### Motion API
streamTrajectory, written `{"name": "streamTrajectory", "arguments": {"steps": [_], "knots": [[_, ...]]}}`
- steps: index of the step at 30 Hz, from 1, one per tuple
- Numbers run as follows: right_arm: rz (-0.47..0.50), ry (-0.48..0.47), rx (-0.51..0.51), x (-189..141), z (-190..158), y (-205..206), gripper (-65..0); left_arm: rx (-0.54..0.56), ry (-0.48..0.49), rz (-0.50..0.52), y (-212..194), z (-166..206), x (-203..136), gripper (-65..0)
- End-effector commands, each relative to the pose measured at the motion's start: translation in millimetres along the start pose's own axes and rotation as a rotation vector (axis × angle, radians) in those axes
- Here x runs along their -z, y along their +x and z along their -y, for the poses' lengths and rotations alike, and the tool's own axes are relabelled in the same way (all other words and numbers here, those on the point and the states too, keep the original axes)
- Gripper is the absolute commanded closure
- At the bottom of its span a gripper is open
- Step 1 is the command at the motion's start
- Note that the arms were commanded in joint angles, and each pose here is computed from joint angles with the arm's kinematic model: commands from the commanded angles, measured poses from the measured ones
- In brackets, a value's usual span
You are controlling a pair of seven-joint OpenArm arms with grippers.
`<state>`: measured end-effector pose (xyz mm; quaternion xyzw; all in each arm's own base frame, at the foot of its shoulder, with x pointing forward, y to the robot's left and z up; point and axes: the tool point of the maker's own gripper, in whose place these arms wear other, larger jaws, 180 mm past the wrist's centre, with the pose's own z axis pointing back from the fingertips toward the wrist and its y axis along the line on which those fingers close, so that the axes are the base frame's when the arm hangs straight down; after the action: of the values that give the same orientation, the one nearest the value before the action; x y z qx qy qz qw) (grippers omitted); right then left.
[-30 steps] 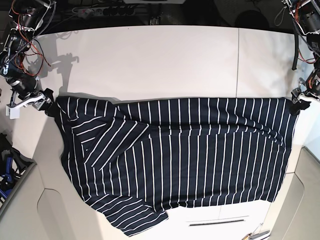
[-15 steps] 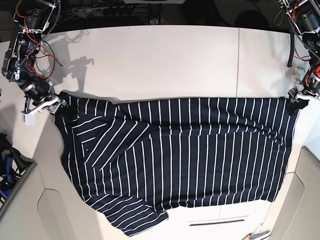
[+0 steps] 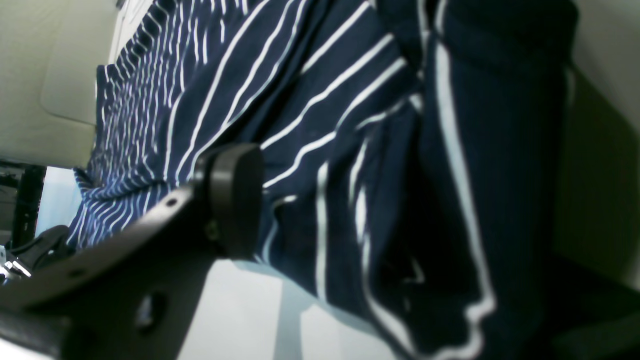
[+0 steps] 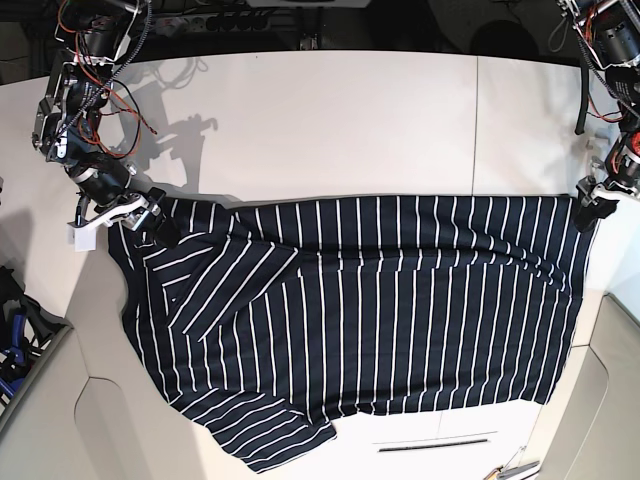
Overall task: Fold the T-shirt properly
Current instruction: 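Regrasp the folded edge with both grippers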
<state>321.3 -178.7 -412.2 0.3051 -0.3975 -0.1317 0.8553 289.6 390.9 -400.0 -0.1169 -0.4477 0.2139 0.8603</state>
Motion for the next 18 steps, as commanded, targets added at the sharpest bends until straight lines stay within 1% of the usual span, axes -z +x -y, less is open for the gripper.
{"name": "streamTrajectory", "arguments": {"steps": [1,10,15,18], "knots": [[0.016,-0.002,-0.031,-2.5,-0.1,12.4,-37.7,0.021,0.007,0.021,15.3,-3.3,-3.5,-43.5],[0.025,-0.006,-0.036,-3.7,1.5,15.5,-37.7,0.006,-0.003,0.000,14.4,-2.8,-5.4,-43.4],[0.023,-0.006,-0.036,-3.8,1.6,15.0,-37.7,-0.020,-0.025,0.046,31.4,-3.9,-17.6,-43.4],[0.025,-0.006,-0.036,-3.7,1.5,15.4,-37.7,-0.026,-0.017,0.041,33.4,-7.2,-21.9,-43.4]]}}
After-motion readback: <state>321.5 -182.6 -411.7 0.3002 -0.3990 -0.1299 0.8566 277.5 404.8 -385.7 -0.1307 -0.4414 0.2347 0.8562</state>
